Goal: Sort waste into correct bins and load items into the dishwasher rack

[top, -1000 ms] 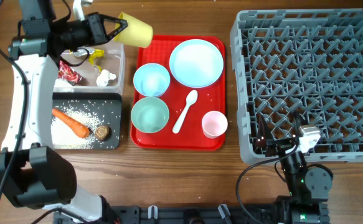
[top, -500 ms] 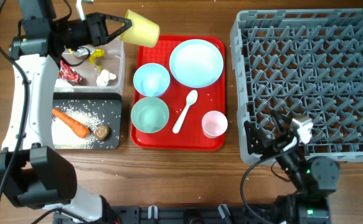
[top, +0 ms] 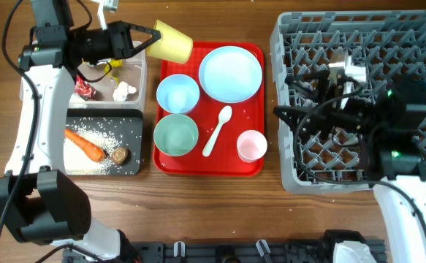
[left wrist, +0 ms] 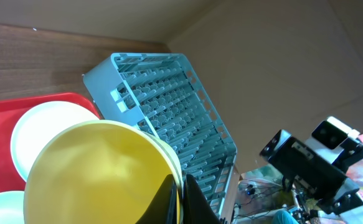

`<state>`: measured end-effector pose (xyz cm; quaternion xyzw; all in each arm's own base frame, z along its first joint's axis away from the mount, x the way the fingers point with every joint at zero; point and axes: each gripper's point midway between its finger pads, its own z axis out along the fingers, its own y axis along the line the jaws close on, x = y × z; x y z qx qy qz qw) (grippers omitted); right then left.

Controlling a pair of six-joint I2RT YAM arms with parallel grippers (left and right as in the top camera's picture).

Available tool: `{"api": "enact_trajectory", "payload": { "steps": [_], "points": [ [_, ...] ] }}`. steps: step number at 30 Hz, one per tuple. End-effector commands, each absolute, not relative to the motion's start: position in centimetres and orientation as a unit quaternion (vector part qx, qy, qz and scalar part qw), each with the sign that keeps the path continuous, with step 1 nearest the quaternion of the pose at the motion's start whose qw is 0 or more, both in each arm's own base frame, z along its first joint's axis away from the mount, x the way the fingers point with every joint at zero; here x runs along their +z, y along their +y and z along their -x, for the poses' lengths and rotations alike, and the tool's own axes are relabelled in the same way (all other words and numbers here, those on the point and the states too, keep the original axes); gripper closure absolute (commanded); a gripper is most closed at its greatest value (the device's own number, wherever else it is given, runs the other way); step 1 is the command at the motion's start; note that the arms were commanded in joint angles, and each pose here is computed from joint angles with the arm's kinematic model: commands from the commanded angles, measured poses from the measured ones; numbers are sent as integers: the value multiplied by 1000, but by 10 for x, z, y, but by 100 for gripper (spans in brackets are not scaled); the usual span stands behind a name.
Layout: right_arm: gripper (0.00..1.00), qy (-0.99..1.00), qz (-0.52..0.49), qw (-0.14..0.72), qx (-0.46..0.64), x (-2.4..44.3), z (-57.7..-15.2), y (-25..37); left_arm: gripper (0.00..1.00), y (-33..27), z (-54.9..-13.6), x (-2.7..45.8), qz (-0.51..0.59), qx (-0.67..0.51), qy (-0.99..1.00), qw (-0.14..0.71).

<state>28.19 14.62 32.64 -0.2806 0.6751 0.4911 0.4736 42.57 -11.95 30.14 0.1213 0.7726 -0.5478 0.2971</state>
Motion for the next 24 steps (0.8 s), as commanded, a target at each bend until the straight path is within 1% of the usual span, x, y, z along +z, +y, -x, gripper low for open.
{"api": "enact_trajectory", "payload": {
  "steps": [1, 3, 8, 10, 12, 16, 19, 24],
  "points": [
    [0, 608, 375, 499, 491, 354, -275, 154, 96, -123, -419, 305, -138, -565, 759, 293],
    [0, 564, 423, 486, 516, 375, -268, 157, 96, -124, -419, 305, -138, -567, 758, 293],
    [0, 558, 456, 451, 526, 425, -266, 157, 96, -124, -419, 305, -138, -567, 758, 292],
    [0, 576, 436, 435, 538, 440, -273, 156, 96, -124, -419, 305, -137, -567, 758, 292],
    [0, 580, 430, 430, 542, 440, -282, 155, 96, -124, -419, 305, -135, -568, 758, 290],
    [0, 595, 406, 406, 562, 419, -307, 154, 96, -124, -419, 305, -135, -568, 759, 290],
    [0, 581, 421, 432, 546, 402, -328, 148, 96, -124, -419, 305, -135, -568, 759, 290],
    [0, 596, 403, 425, 549, 400, -332, 139, 96, -124, -419, 305, -135, -567, 759, 290]
  ]
}}
